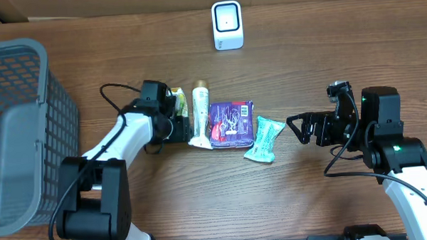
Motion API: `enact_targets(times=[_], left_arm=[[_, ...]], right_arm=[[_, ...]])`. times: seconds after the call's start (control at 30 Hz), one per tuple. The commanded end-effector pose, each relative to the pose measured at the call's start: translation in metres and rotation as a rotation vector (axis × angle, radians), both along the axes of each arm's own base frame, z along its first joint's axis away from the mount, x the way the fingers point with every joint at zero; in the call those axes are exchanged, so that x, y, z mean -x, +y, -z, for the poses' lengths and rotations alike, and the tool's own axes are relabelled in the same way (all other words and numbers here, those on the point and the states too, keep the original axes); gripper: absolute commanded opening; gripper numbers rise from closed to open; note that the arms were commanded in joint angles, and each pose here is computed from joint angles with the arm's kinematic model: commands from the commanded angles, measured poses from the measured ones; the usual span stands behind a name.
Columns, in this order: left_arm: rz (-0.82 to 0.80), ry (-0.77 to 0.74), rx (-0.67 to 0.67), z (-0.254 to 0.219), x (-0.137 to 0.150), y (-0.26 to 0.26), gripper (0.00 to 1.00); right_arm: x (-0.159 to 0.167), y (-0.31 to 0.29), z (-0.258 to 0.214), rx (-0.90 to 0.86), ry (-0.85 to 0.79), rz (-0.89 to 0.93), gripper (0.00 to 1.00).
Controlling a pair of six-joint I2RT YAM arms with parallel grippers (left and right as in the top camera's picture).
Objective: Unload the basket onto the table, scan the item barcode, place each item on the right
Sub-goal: 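Carry the green tea pack out and set it left of the tube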
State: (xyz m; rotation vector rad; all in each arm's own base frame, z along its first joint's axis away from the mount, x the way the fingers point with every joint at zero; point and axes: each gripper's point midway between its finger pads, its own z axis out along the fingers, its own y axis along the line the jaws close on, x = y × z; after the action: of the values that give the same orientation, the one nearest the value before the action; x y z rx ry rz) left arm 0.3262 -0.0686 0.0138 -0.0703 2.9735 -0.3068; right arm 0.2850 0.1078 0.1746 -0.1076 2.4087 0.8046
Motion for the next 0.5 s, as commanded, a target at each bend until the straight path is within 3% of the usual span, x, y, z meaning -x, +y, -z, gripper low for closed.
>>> enact_targets(times=[0.0,0.2,0.47], left_arm=[[-0.048,-0.069,-0.038,-0.038,-0.03,0.015,0.8],[-0.057,-0.135,-0.05,-0.119,-0.05,0.02,0.83],[-0.041,-0.339,0.017,-0.229,-0.057,0.01,0.85]], right_arm=[[-0.007,0.002,-0.013,0.001,-0.042,-0.004,1.0],[-0.007,0.001,-0.013,-0.032,-0.006,0.039,1.0],[-0.01,0.002,0.02,-0.091,0.204,0.134,0.96]])
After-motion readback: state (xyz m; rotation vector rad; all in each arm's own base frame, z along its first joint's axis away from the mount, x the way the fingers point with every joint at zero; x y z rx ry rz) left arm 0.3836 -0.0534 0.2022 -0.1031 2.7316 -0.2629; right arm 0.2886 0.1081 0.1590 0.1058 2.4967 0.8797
